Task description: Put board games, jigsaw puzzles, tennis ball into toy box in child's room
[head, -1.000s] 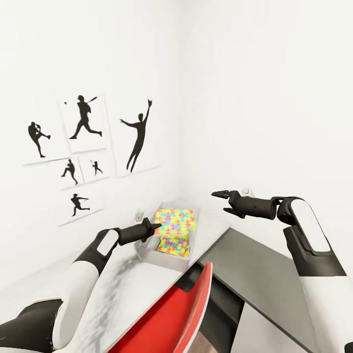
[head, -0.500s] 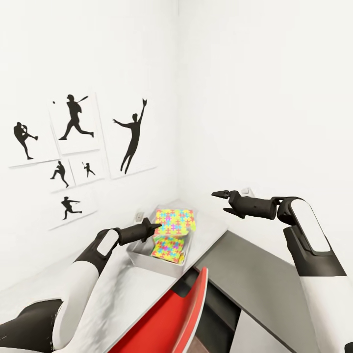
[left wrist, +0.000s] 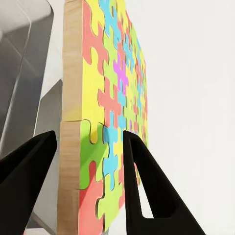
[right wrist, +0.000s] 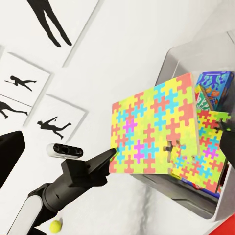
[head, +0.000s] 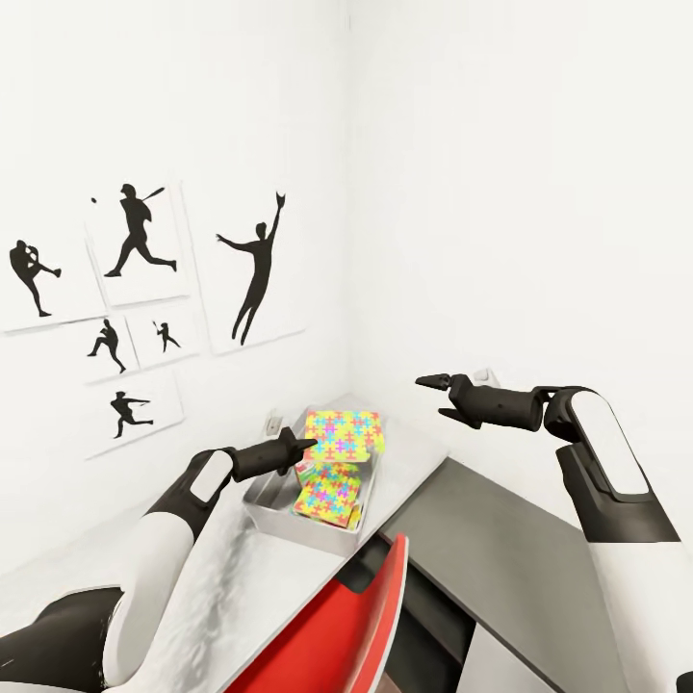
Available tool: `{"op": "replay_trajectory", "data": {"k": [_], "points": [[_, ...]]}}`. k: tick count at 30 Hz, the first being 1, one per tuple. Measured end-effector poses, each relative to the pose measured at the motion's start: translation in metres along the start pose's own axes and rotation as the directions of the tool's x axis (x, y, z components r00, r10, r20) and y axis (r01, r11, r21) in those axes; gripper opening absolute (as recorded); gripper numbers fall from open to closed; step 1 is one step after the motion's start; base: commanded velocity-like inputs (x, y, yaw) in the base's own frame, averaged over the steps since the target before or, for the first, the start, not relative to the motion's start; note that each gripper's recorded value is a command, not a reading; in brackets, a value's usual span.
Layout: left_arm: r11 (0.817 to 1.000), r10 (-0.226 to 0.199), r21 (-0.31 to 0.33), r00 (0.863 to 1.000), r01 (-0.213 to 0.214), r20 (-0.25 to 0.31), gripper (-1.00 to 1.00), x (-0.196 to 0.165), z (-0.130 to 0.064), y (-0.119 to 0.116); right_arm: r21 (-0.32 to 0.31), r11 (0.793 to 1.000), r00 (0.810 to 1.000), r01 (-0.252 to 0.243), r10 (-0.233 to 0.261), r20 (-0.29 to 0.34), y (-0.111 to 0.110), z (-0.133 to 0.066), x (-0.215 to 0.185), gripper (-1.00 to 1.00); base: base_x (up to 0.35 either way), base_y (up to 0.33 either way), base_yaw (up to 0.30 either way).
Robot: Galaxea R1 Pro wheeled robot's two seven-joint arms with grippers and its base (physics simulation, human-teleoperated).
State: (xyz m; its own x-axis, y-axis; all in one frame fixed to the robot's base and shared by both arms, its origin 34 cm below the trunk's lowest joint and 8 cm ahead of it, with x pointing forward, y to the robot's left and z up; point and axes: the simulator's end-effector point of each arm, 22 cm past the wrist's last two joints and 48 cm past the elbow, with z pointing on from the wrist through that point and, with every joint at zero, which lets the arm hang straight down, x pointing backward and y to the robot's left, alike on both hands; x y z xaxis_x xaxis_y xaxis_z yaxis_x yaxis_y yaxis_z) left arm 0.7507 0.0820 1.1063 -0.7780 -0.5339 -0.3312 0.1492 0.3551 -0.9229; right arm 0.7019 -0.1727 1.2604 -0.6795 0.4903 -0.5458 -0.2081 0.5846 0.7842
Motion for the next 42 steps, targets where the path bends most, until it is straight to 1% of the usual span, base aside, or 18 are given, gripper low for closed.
{"op": "replay_trajectory", "data": {"k": [7,15,42], "points": [[1.000,0.000,0.000,1.000,0.000,0.000,-1.00,0.0000,0.0000,-0.0001,0.000,1.000,1.000,0.000,0.000,0.000,0.0002,-0.0001,0.0000,1.00,0.013,-0.002,0.000],[1.000,-0.001,0.000,1.000,0.001,-0.001,-1.00,0.0003,0.0000,0.0001,-0.001,1.000,1.000,0.001,-0.001,0.001,0.0006,-0.0002,-0.0001,1.00,0.126,-0.017,0.000],[1.000,0.000,0.000,1.000,0.000,-0.001,-1.00,0.0003,0.0000,0.0001,0.002,1.000,1.000,0.007,-0.007,0.000,0.0014,0.0002,0.0007,1.00,0.003,0.000,0.000]]}}
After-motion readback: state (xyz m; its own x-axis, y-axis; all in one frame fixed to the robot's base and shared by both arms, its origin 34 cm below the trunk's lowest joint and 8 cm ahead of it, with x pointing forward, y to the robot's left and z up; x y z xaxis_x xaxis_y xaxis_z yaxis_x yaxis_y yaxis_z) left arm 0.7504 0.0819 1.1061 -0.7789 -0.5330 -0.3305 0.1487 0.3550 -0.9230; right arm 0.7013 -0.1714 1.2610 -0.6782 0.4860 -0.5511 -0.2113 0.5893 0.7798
